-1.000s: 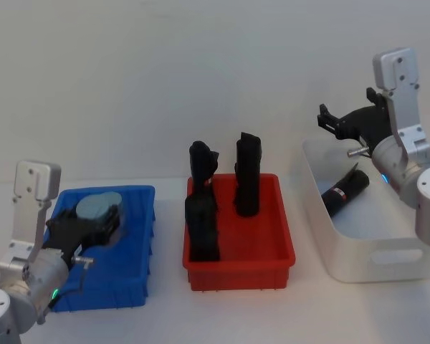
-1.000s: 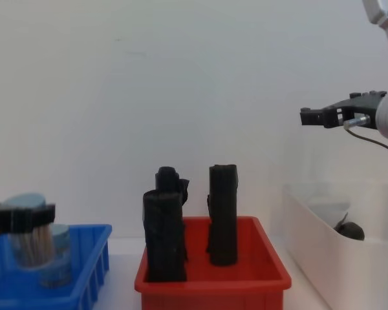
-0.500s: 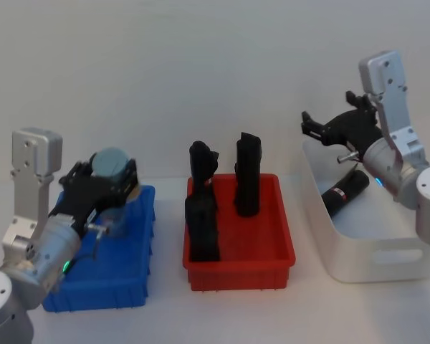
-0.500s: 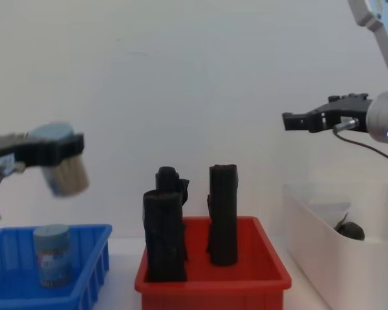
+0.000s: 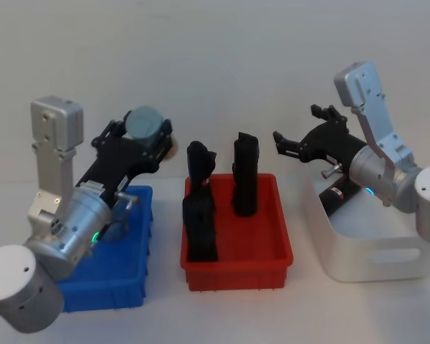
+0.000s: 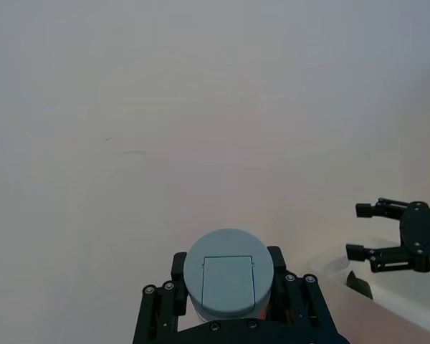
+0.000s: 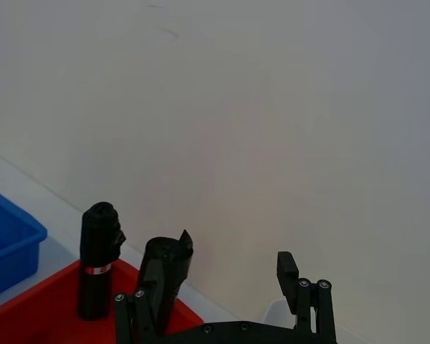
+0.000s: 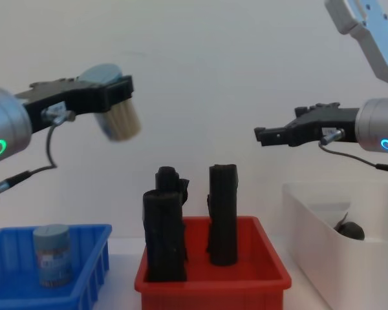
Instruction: Pick the cotton swabs from the blue box and place them into the white box.
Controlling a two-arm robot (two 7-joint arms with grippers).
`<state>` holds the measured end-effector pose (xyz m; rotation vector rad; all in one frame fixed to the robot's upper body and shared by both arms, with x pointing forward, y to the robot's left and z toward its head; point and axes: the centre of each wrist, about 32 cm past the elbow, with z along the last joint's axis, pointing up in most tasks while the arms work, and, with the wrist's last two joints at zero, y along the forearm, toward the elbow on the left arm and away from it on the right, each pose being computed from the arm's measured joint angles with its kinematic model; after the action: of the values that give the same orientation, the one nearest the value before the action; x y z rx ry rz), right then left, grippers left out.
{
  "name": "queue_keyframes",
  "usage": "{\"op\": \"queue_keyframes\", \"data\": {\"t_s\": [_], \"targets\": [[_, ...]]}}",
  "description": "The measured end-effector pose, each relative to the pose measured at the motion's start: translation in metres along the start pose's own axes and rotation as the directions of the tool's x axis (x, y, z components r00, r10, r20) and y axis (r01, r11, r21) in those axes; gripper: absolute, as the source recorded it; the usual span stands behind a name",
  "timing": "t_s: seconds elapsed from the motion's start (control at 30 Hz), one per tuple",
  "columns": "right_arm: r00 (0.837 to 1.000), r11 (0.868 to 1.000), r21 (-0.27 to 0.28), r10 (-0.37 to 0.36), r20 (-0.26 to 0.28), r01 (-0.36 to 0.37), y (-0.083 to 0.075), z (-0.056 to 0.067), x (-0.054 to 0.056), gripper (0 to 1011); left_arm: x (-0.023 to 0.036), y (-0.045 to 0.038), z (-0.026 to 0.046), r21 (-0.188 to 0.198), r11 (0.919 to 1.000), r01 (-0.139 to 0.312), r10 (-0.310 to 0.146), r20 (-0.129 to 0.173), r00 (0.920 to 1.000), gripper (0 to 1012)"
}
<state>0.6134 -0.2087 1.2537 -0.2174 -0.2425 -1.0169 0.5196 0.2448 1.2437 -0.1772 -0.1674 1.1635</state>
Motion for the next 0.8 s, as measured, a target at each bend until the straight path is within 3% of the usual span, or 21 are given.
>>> {"op": "queue_keyframes", "data": {"t_s": [0.3,0.8], "targets": [[0.998,0.998,0.011,0.061,0.014,-0.061,0.001,0.000,0.001,1002,-0.0055,-0.0151,0.0000,-0.041,0.9984,0.039,-0.039,-0.013,0.9991,669],[0.993,0.993,0.042,0.111,0.027,-0.112,0.004,0.006,-0.013,1002,-0.0118,-0.0354,-0.0007,-0.087,0.9927,0.085,-0.087,-0.030,0.9957,669]]}}
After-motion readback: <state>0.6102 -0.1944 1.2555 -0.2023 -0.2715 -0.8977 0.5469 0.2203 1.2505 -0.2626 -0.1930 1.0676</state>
